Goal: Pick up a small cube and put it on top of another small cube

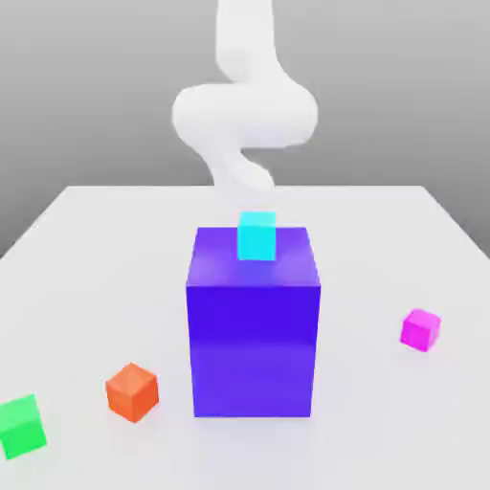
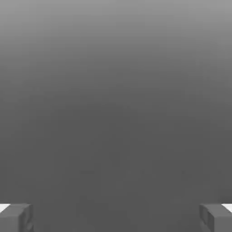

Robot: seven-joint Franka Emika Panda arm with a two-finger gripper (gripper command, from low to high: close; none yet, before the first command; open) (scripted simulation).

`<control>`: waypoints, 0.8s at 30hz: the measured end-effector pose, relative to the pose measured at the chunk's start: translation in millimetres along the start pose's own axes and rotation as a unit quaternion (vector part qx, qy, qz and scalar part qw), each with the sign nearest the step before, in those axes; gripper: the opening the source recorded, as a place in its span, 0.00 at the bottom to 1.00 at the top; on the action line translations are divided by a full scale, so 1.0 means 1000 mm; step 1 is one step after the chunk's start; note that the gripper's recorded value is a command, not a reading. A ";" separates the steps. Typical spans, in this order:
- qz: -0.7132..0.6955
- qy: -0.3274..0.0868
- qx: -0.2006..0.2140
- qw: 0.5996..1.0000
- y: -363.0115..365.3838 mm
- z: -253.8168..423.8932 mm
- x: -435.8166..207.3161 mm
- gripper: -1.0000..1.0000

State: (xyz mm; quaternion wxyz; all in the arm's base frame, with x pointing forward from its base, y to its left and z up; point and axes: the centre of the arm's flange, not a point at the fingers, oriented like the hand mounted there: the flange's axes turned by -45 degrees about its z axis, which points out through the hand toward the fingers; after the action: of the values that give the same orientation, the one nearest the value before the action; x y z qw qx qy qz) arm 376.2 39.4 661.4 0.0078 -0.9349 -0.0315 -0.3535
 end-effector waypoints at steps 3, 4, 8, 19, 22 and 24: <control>-0.050 -0.054 0.026 0.997 -0.057 0.075 -0.027 0.50; -0.066 -0.071 0.034 0.995 -0.076 0.097 -0.039 0.50; -0.135 -0.138 0.065 0.979 -0.148 0.170 -0.106 0.50; -0.335 -0.308 0.133 0.880 -0.273 0.250 -0.390 0.50; -0.352 -0.323 0.139 0.868 -0.277 0.262 -0.429 0.50; -0.352 -0.325 0.140 0.867 -0.278 0.274 -0.442 0.50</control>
State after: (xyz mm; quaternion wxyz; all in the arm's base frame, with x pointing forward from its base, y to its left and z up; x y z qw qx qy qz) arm 208.7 303.2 160.8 0.0030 -0.9127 -0.4086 -0.0012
